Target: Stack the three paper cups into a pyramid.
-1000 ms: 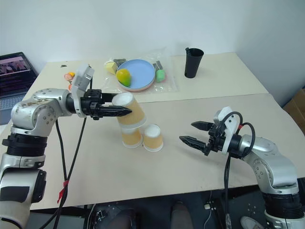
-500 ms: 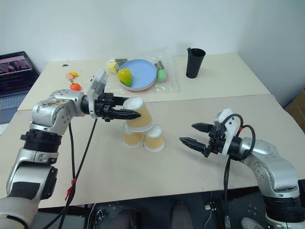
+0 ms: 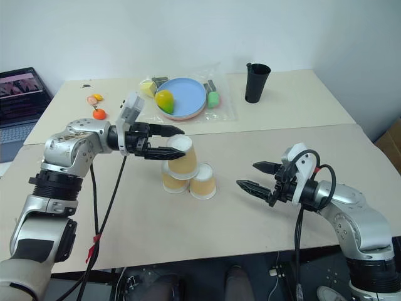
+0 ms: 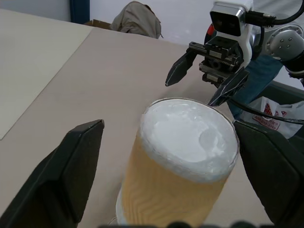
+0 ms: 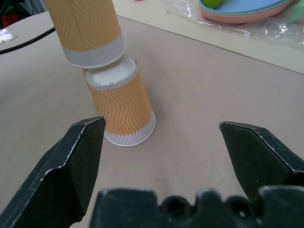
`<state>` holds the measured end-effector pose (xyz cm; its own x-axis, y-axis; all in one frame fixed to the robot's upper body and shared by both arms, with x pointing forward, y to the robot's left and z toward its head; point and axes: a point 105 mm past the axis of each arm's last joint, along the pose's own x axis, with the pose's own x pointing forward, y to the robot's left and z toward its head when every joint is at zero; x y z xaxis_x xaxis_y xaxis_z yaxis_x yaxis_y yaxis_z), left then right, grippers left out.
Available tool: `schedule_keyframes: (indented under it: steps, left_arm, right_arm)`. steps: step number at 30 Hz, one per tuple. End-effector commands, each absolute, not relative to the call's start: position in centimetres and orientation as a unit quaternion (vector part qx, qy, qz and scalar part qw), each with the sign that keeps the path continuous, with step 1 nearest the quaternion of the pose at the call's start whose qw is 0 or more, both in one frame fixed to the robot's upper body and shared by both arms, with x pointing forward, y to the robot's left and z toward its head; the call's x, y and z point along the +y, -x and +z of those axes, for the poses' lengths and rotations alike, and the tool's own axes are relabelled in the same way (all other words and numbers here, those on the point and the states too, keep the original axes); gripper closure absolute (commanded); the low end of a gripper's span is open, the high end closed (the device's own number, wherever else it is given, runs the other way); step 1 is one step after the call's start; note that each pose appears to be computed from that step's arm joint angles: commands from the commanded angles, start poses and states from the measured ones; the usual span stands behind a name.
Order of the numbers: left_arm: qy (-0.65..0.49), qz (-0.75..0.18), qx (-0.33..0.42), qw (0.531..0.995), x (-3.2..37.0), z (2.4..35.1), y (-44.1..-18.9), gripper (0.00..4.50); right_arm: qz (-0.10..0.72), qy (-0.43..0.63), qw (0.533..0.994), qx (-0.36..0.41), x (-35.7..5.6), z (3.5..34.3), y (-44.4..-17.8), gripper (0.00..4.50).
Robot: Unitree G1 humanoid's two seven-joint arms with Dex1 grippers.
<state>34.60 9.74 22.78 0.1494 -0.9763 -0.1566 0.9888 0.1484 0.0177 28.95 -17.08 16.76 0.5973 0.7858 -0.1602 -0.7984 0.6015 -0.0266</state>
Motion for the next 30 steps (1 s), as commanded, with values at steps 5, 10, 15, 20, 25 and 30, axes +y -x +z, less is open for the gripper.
schedule_keyframes:
  steps: [5, 10, 15, 20, 25, 30]
  left_arm:
    - [-0.056, -0.653, 0.009, 0.755, 9.5, 24.8, -34.2, 0.08]
    - [-0.032, -0.655, -0.014, 0.755, 9.4, 25.9, -33.7, 0.08]
    - [0.005, -0.648, -0.046, 0.761, 9.8, 27.9, -33.2, 0.08]
    - [0.048, -0.587, -0.097, 0.802, 11.9, 30.5, -34.2, 0.08]
    - [0.038, -0.488, -0.099, 0.866, 16.1, 30.0, -34.9, 0.08]
    - [0.041, -0.350, -0.084, 0.932, 22.2, 27.6, -34.6, 0.08]
  right_arm:
    - [0.446, 0.059, 0.892, 0.043, -17.3, 18.2, -29.0, 0.00]
    - [0.449, 0.060, 0.890, 0.043, -17.2, 18.2, -29.1, 0.00]
    - [0.453, 0.061, 0.889, 0.042, -17.2, 18.4, -29.4, 0.00]
    - [0.455, 0.063, 0.887, 0.042, -17.1, 18.4, -29.4, 0.00]
    - [0.442, 0.065, 0.894, 0.043, -18.1, 18.5, -29.0, 0.00]
    - [0.303, 0.082, 0.949, -0.020, -22.7, 20.4, -30.2, 0.00]
